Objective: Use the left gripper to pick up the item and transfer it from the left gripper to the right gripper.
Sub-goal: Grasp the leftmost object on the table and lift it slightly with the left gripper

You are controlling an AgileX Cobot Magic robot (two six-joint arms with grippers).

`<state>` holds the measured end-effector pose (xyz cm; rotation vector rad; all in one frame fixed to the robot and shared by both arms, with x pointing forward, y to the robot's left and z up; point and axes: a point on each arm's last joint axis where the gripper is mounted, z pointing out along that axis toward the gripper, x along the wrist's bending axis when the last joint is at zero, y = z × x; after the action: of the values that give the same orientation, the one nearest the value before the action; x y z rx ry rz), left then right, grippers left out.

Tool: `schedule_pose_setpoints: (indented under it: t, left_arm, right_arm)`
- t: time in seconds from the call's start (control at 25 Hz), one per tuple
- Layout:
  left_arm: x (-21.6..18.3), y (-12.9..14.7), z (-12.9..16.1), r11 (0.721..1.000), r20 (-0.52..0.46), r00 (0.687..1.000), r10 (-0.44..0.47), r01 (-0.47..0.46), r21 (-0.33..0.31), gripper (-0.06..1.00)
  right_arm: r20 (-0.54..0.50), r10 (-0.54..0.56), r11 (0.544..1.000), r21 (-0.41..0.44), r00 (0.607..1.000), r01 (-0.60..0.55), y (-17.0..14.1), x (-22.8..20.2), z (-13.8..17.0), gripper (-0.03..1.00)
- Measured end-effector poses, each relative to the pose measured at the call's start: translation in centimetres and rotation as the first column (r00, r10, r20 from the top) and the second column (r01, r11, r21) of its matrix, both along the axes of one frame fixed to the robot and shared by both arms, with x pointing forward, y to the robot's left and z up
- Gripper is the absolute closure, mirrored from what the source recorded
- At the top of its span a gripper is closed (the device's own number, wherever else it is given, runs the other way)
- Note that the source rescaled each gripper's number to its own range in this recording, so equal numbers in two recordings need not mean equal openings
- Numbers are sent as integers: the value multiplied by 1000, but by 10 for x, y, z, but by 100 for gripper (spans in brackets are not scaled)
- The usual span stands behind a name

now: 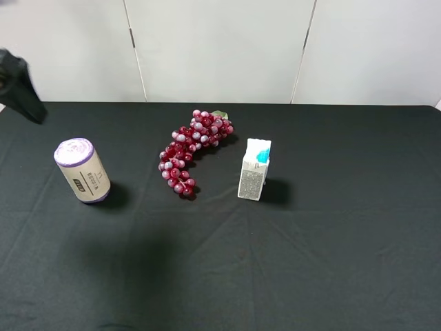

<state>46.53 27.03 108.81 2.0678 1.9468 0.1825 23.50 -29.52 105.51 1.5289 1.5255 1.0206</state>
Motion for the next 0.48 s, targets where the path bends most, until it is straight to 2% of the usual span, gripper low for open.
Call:
schedule_pose_setpoints:
  t: [0.28, 0.48]
  left_arm:
    - [34, -8, -40, 1000, -103, 995, 10, -9, 7, -5]
    - [49, -10, -61, 1000, -137, 990, 31, -30, 10, -5]
  right_arm:
    - [0, 0, 1000, 0, 1000, 0, 0, 0, 0, -3]
    - [0, 0, 1000, 0, 1000, 0, 0, 0, 0, -3]
